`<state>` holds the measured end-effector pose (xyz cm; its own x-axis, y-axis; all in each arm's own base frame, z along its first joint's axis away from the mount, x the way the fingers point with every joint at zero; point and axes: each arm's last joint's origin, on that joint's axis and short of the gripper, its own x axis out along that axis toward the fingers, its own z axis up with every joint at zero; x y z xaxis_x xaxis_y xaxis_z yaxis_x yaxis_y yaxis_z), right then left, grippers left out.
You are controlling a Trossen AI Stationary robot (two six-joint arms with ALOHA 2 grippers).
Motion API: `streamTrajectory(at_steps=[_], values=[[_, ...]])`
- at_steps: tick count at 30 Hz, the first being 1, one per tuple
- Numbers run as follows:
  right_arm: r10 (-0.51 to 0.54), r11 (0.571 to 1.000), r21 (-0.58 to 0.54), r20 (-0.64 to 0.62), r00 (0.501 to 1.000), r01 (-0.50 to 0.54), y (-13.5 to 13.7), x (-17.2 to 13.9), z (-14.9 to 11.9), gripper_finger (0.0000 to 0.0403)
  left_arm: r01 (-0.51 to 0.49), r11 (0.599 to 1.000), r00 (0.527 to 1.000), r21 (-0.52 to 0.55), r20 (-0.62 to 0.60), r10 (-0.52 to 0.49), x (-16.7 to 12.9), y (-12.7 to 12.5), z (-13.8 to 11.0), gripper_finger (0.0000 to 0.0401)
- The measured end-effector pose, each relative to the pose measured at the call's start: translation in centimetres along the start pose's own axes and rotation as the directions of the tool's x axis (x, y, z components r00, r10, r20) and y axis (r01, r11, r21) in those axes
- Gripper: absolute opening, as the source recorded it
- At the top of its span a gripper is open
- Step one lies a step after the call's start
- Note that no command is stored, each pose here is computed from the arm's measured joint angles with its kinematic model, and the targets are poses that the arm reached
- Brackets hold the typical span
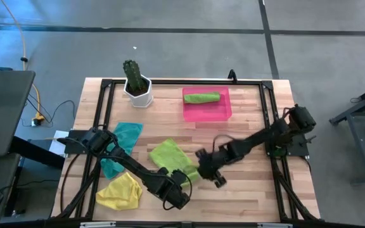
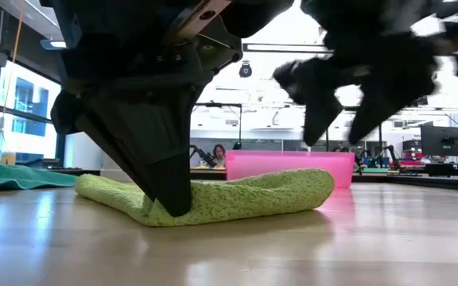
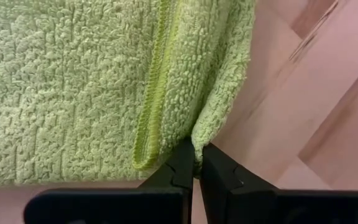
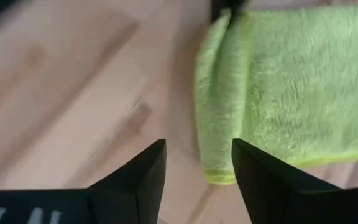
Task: Roll microfiber towels into tight, uniform cylinder then place into a basket
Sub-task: Roll the light green microfiber cloth
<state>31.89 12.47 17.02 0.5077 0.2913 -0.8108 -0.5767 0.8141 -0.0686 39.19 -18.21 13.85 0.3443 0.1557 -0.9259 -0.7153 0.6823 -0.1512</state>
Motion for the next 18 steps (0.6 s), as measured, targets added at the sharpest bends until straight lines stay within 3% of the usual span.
streamTrajectory(at_steps=[3, 6, 18], values=[[-0.168, 0.968, -0.198, -0.066, 0.983, 0.152, 1.8, 0.9, 0.0, 0.0161, -0.002, 1.000, 1.000, -0.001, 0.014, 0.002, 0.0, 0.0, 0.0, 0.0005], [-0.302, 0.927, -0.262, -0.092, 0.949, 0.270, 2.6, 1.7, -0.1, 0.0148, -0.001, 1.000, 1.000, -0.010, 0.018, 0.001, -0.1, -0.1, -0.2, 0.0005], [-0.278, 0.944, -0.216, -0.121, 0.953, 0.248, 2.8, 2.5, -0.6, 0.0142, -0.011, 1.000, 1.000, 0.014, 0.021, 0.011, -0.1, -0.1, -0.4, 0.0005]])
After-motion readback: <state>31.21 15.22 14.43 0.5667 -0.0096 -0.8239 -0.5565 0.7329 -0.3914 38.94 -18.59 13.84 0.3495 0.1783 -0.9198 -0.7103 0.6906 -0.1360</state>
